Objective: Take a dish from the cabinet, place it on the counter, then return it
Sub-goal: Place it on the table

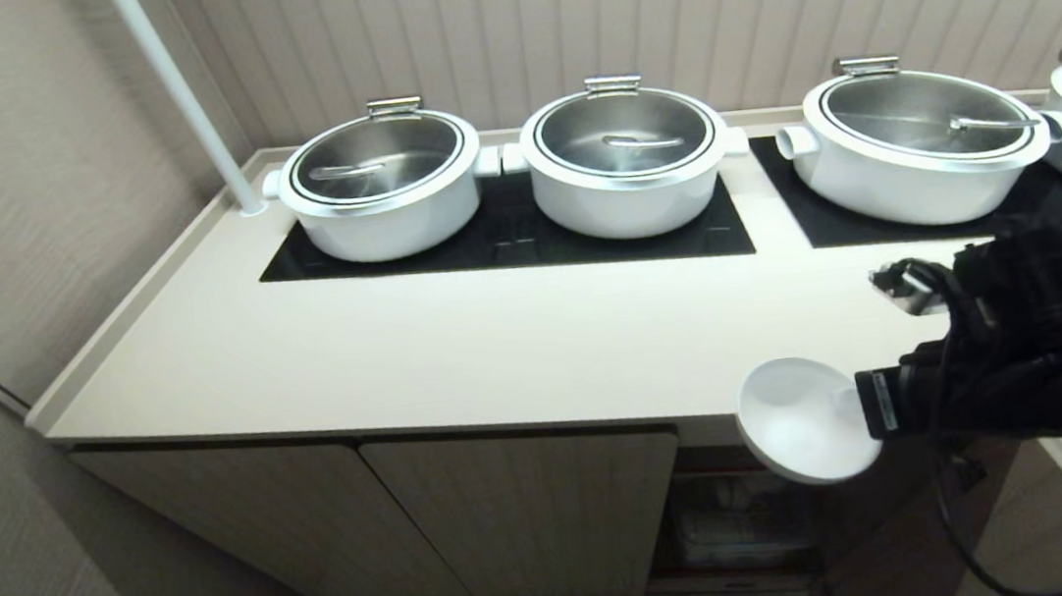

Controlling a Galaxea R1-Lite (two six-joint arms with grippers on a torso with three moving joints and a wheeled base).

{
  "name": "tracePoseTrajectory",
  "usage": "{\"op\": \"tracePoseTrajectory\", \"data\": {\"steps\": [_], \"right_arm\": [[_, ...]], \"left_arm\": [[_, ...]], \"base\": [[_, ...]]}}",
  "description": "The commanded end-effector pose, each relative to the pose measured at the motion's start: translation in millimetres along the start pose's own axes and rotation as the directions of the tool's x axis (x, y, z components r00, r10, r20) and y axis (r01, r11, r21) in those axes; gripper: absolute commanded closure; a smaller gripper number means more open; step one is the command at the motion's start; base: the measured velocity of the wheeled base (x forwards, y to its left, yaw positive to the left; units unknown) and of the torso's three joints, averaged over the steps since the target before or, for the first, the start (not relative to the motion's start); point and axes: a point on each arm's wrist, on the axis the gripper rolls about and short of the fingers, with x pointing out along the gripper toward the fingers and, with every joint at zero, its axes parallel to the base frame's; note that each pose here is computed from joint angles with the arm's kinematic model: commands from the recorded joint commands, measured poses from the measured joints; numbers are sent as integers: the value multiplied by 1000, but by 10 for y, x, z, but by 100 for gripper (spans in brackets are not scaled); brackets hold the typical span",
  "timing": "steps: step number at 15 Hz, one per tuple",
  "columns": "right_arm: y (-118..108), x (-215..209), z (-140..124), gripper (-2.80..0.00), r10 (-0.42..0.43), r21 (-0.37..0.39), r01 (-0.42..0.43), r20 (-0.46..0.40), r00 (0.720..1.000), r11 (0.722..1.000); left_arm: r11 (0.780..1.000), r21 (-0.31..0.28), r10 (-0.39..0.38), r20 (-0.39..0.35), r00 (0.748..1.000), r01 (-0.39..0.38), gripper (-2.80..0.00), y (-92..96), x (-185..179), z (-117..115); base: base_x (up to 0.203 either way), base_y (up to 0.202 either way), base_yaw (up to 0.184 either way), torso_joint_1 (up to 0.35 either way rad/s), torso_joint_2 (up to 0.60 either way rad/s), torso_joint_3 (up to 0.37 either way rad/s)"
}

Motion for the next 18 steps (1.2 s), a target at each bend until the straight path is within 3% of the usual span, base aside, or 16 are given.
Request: {"op": "tracePoseTrajectory", "data": {"steps": [1, 5, 10, 14, 18], "right_arm": [[-10, 320, 100, 0, -32, 19, 33, -27, 999, 999], [-32, 569, 357, 0, -48, 58, 48, -8, 999, 997], [-35, 735, 707, 0, -73, 187, 79, -39, 997, 979], [-61, 841, 820, 0, -89, 275, 115, -106, 990, 954], [-114, 951, 880, 0, -99, 310, 128, -108, 989, 942]], "left_arm": [[1000, -1, 1, 1, 1000, -1, 0, 0, -1, 2], [1000, -1, 1, 1, 1000, -1, 0, 0, -1, 2], [1000, -1, 1, 1, 1000, -1, 0, 0, -1, 2], [1000, -1, 1, 1, 1000, -1, 0, 0, -1, 2], [1000, -1, 1, 1, 1000, -1, 0, 0, 0, 1]], "base": [[0, 0, 0, 0, 0, 0], [0, 0, 0, 0, 0, 0], [0, 0, 0, 0, 0, 0], [0, 0, 0, 0, 0, 0], [0, 0, 0, 0, 0, 0]]}}
